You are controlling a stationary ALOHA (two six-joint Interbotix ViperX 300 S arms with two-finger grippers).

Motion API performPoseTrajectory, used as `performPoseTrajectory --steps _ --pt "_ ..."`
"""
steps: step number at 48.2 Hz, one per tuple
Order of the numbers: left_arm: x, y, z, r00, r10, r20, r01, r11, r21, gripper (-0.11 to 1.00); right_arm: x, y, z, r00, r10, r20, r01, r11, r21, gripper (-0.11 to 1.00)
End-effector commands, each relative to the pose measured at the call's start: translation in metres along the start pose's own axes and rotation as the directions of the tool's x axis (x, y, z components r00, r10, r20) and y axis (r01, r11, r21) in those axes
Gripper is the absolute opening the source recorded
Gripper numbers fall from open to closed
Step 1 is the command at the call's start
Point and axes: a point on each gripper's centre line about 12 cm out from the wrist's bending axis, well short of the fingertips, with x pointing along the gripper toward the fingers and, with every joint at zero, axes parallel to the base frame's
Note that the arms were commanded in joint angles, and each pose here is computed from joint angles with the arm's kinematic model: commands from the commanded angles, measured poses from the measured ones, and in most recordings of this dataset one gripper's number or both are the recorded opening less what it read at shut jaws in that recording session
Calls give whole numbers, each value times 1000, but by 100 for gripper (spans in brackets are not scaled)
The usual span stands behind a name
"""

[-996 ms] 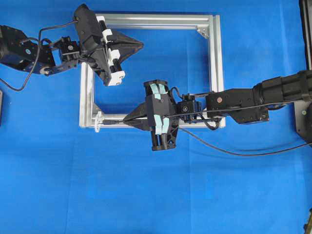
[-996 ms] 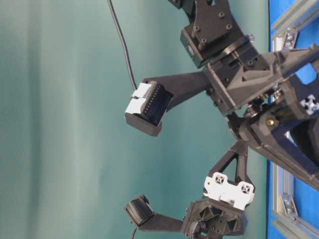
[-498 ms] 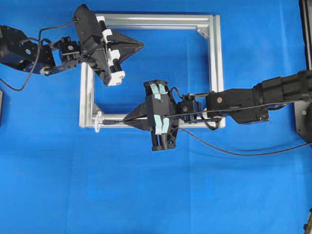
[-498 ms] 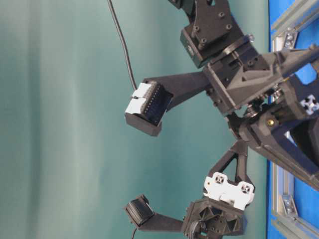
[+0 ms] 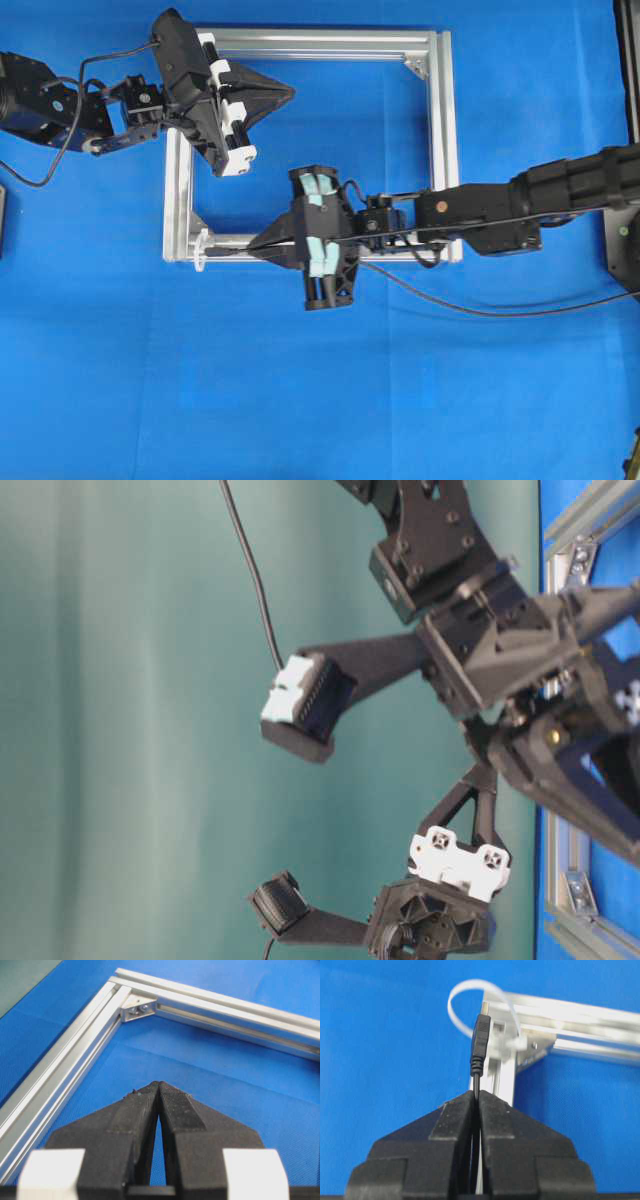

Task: Insert the wire through the string loop located on the left side.
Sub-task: 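Push the plug end through the white zip-tie loop with the right gripper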

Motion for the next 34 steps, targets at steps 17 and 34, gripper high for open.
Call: performPoseTrajectory --steps 17,34 --pt "-3 -2 16 999 -6 47 6 1000 -3 0 28 0 33 997 2 77 -1 1000 -2 0" --pt "-2 -2 17 999 -6 49 7 1000 -6 0 35 0 32 998 1 64 0 1000 -2 0"
